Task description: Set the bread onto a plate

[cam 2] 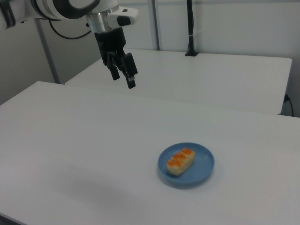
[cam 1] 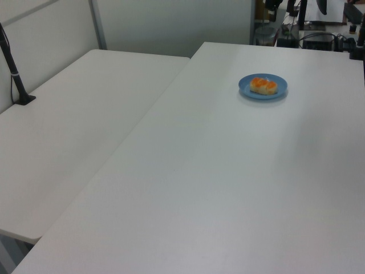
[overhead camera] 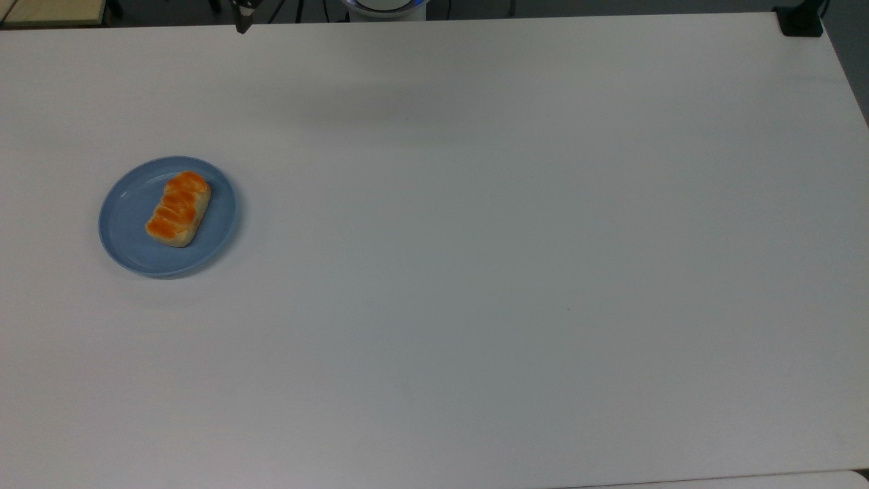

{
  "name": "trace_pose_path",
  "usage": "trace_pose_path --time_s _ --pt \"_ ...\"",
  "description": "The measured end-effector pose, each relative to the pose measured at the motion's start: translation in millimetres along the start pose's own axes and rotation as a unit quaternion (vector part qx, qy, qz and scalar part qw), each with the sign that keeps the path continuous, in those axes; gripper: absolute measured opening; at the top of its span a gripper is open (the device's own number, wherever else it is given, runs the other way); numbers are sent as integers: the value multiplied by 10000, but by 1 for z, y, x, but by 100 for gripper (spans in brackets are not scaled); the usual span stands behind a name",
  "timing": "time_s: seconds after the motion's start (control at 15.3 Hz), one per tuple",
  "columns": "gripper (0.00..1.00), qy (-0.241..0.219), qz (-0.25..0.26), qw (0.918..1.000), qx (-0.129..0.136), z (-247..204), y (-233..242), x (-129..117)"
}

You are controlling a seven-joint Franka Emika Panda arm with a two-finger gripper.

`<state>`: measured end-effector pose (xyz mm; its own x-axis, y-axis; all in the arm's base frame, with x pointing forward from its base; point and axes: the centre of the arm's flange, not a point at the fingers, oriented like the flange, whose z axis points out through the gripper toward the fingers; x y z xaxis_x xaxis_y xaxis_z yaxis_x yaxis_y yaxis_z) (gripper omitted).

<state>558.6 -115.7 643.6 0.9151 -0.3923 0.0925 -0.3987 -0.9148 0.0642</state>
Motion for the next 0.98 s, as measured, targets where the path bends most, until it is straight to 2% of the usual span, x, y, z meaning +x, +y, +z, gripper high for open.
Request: trace_pose_path --time_s 0.13,0.26,0.39,0.72,0.98 --pt "100 -8 -133 9999 73 -1 -5 -3" --pt "100 -61 -530 9977 416 -2 -12 -4" --pt "100 -71 -858 9945 598 -2 -17 -5" --pt "100 0 -1524 9860 675 -6 -50 -13" --pt "100 -60 -1639 9842 664 1 -47 -13"
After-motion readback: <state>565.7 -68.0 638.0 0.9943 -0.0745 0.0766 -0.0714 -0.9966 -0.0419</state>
